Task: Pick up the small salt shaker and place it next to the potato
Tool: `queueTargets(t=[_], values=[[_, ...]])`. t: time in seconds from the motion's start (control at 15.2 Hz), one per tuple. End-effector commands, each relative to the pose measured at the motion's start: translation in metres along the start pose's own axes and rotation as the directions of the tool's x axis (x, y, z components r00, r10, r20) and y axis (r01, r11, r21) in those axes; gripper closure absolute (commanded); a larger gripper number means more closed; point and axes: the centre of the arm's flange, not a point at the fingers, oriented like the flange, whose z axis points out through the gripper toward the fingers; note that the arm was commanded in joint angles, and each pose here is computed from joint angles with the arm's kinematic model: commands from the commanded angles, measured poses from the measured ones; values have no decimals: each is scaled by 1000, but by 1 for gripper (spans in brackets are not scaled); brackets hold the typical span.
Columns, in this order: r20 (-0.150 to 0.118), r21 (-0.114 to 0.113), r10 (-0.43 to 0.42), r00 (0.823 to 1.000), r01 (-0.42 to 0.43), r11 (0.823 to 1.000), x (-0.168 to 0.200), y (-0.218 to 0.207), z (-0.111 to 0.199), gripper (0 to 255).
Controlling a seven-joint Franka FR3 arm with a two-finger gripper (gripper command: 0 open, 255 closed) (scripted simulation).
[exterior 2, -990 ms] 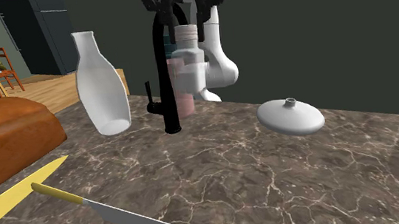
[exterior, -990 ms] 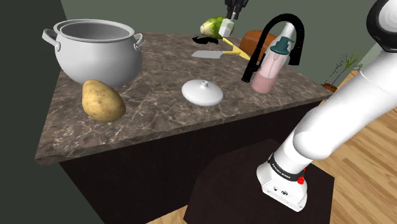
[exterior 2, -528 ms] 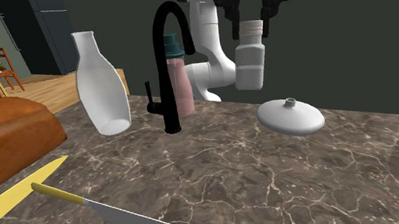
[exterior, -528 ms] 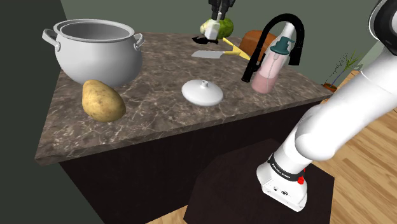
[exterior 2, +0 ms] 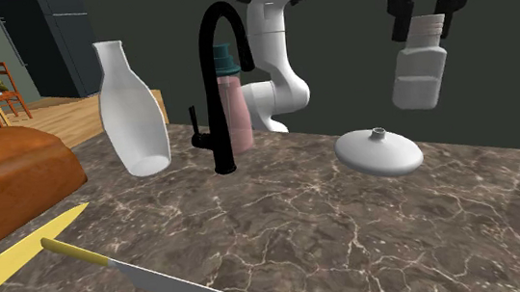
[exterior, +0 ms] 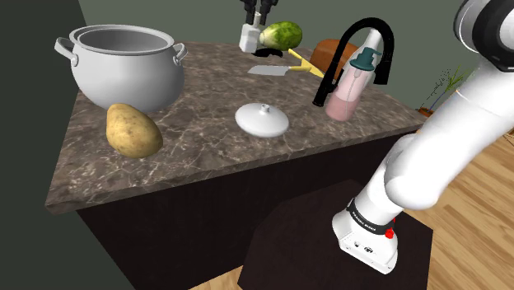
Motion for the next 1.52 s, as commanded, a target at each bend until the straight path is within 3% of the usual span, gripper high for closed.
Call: queueTargets(t=[0.0,0.86,1.45], values=[[0,1,2,1000,-2,1000,-1,-29,1,255],[0,1,2,1000,-2,1000,-9,-203,0,255],[0,1,2,1000,-2,1000,-9,-203,48,255]])
